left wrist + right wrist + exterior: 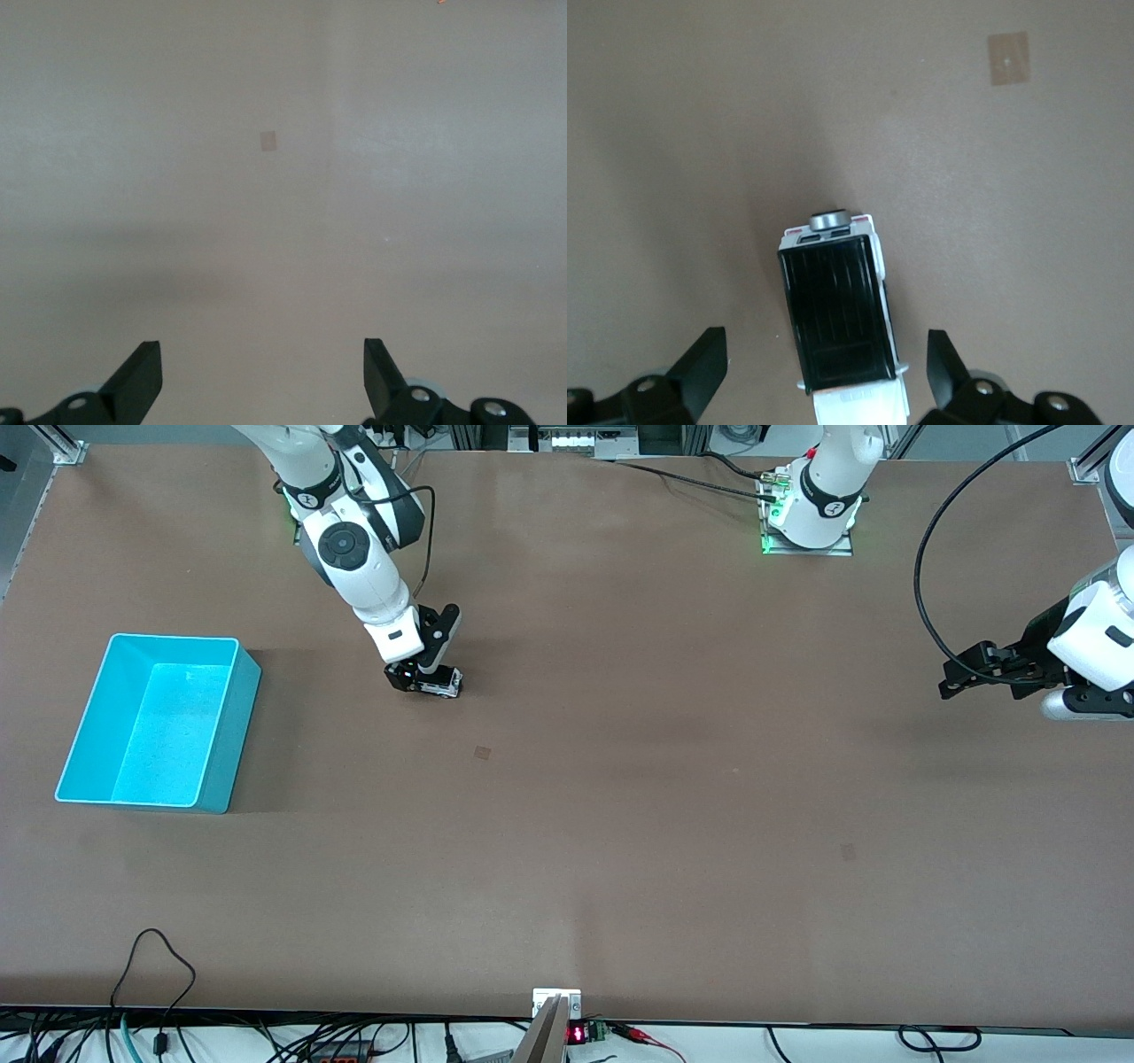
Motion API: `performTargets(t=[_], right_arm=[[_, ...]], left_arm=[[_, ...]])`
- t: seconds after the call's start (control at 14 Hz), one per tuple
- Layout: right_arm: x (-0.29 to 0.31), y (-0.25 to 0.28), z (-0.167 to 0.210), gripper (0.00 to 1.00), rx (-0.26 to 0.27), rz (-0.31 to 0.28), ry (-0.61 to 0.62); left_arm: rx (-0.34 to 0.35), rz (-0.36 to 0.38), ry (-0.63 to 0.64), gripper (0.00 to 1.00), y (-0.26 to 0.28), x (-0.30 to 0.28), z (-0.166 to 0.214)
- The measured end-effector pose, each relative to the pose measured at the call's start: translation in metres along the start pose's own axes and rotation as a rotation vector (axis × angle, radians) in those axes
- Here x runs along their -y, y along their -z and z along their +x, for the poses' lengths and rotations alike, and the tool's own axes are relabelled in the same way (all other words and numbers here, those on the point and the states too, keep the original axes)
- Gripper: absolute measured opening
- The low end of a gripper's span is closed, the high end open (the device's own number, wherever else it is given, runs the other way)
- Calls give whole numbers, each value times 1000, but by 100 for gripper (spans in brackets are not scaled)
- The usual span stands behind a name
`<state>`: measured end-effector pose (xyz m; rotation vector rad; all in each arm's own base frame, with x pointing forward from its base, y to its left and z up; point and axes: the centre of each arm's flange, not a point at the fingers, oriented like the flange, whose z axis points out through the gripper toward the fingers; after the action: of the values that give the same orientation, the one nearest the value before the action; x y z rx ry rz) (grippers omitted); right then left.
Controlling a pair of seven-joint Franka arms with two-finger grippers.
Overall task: Wind and store white jeep toy
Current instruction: 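Lower the right gripper onto the jeep and close on it, then lift the jeep with the right gripper and carry it over the bin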
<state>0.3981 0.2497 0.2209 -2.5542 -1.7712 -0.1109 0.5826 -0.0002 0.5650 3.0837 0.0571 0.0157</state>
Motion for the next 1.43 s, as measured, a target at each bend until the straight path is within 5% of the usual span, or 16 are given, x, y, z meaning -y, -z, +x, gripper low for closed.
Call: performTargets(t=[0.21, 0.57, 0.79, 1.14, 1.43], right_arm=[[1, -9, 0, 99, -5, 11, 2], [-1, -21, -2, 79, -8, 19, 10], [-6, -21, -2, 51, -9, 6, 24], [-31, -16, -9, 51, -18, -18, -29], [-65, 6, -9, 51, -30, -57, -220]], left_arm=[[0, 0, 0, 100, 0, 0, 0], [-1, 0, 1, 100, 0, 1, 0], [-3, 0, 1, 100, 0, 1, 0], [-3, 0, 6, 100, 1, 4, 0], [-4, 1, 16, 100, 1, 9, 1]])
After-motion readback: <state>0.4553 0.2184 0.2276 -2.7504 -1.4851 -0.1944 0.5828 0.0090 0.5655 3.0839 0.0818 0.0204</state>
